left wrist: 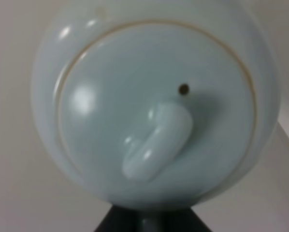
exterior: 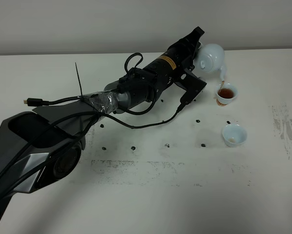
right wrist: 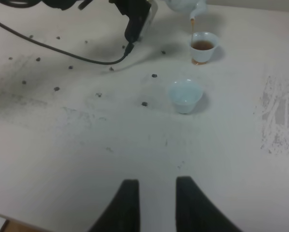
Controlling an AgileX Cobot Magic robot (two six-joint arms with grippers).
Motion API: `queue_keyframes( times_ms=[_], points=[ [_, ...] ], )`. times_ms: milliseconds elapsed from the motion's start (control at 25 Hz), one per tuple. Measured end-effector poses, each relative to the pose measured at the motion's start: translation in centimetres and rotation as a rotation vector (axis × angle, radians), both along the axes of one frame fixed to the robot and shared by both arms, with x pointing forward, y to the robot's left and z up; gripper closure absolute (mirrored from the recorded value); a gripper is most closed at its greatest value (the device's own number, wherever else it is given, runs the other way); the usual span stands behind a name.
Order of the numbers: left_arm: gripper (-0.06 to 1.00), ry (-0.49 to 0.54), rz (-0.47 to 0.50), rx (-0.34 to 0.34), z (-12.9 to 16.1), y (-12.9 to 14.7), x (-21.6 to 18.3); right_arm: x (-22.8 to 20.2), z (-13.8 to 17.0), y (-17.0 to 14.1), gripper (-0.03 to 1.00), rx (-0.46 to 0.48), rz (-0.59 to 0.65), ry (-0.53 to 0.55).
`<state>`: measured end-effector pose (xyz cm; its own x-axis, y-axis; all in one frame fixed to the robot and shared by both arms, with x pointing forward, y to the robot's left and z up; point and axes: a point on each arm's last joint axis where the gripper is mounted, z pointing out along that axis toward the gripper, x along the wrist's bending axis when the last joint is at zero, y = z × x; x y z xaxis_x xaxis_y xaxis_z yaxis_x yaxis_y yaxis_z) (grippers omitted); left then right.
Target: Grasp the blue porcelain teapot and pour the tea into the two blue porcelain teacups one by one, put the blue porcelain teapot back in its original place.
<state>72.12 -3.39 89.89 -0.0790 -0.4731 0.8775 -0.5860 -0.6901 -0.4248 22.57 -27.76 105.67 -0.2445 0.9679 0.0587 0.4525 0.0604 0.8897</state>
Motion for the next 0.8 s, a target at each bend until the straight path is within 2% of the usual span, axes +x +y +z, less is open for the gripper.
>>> queue_keyframes(
  times_ms=[800],
  points=[
    [0.86,0.024,0.009,-0.015,-0.11,0.04,-0.01,0.0,0.0,0.0,0.75,0.0,0.0,0.0]
  ],
)
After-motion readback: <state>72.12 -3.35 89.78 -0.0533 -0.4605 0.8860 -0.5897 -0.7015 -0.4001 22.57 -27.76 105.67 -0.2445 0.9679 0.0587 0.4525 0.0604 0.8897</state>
